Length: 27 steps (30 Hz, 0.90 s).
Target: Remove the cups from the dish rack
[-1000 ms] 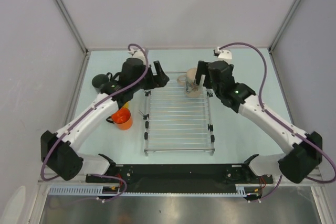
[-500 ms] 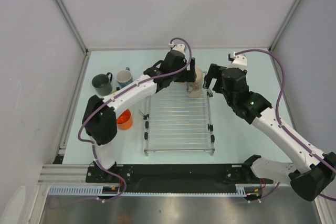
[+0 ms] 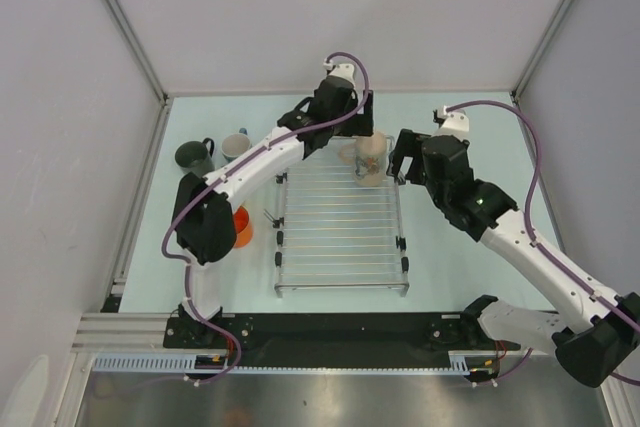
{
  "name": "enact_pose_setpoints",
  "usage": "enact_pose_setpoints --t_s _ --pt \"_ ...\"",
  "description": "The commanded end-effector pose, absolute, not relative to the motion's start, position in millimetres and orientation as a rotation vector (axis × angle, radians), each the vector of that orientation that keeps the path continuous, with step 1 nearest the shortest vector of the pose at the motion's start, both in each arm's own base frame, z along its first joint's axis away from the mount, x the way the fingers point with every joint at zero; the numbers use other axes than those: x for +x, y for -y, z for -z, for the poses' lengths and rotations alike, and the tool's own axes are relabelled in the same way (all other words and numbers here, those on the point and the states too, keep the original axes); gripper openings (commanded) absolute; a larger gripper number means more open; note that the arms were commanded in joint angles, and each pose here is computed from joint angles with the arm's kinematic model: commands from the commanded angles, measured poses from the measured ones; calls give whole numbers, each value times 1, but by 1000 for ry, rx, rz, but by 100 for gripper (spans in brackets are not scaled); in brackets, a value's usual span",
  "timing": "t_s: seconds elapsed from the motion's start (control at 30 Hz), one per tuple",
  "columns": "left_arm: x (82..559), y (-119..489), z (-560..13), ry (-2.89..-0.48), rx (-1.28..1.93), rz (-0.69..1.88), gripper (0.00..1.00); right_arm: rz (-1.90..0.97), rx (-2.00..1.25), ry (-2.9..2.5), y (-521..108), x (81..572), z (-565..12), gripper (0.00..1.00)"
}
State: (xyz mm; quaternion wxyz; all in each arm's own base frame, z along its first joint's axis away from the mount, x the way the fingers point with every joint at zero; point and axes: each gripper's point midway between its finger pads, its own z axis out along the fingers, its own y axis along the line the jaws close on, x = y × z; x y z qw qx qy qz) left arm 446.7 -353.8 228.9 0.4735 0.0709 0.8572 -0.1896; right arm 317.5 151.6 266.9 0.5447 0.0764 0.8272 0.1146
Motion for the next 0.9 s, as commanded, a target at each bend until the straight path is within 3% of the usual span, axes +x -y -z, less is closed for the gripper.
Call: enact_pose_setpoints --t_s 0.0,0.87 --pt "465 329 -214 -2162 145 483 93 -303 206 -1918 -148 315 -280 100" --pt "400 366 -237 -2250 212 334 98 -311 235 -1921 -145 311 -277 100"
